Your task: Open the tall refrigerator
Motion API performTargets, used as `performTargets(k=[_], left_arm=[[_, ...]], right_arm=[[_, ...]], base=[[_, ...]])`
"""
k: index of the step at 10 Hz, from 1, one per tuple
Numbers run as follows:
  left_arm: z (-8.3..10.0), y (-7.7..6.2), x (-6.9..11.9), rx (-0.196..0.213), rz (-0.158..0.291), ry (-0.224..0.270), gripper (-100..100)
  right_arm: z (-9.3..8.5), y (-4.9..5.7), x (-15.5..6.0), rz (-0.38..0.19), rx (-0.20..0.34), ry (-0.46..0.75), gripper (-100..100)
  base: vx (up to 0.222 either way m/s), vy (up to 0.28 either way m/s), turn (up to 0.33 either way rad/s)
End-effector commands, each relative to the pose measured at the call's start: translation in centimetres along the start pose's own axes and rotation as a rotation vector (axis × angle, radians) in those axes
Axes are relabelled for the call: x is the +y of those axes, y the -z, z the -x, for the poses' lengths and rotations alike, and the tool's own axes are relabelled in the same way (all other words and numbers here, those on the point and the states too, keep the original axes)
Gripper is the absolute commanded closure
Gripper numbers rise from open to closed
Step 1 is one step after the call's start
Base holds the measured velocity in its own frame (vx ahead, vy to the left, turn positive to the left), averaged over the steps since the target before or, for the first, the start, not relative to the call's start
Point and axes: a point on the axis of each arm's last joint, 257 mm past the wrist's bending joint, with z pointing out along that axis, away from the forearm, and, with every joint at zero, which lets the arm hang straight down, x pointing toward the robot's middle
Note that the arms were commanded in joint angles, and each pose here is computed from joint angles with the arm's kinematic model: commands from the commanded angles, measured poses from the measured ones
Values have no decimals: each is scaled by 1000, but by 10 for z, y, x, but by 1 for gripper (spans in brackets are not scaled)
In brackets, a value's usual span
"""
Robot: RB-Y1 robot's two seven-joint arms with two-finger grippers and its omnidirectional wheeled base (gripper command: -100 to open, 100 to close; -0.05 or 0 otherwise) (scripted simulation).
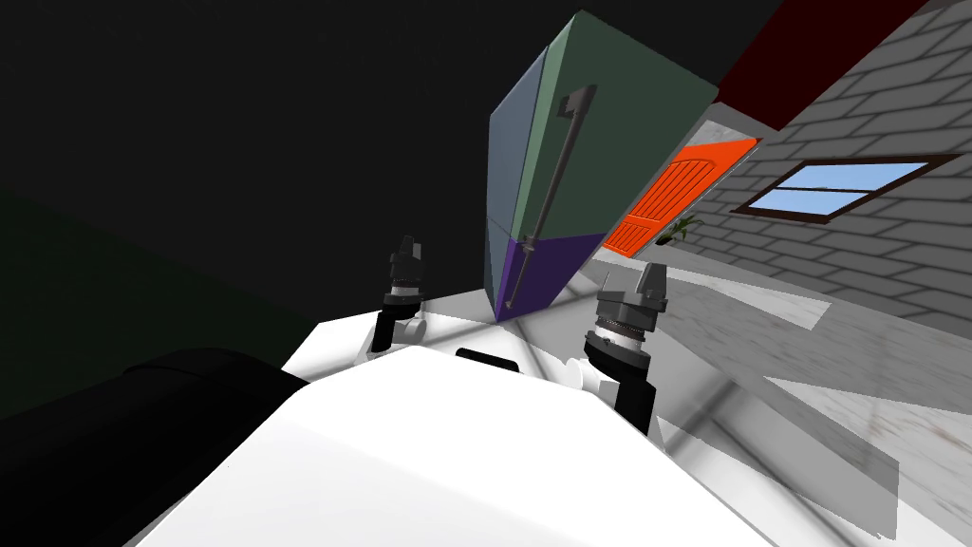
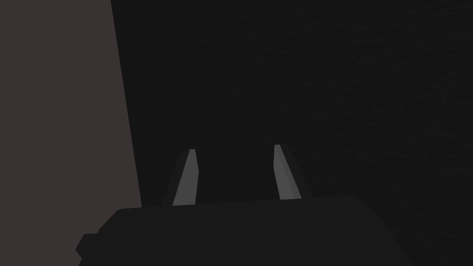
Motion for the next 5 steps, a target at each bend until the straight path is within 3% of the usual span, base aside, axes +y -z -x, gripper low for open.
performTargets(k=[1,3,4,5], left_arm=[[0,0,0,0,0,0,0],[0,0,0,0,0,0,0],[0,0,0,0,0,0,0],[0,0,0,0,0,0,0]], right_arm=[[0,0,0,0,0,0,0],[0,0,0,0,0,0,0],[-3,1,-2,-5,32,29,-100],[-5,2,-5,-10,57,56,-100]], base=[[0,0,0],[0,0,0],[15,15,-17],[30,33,-28]])
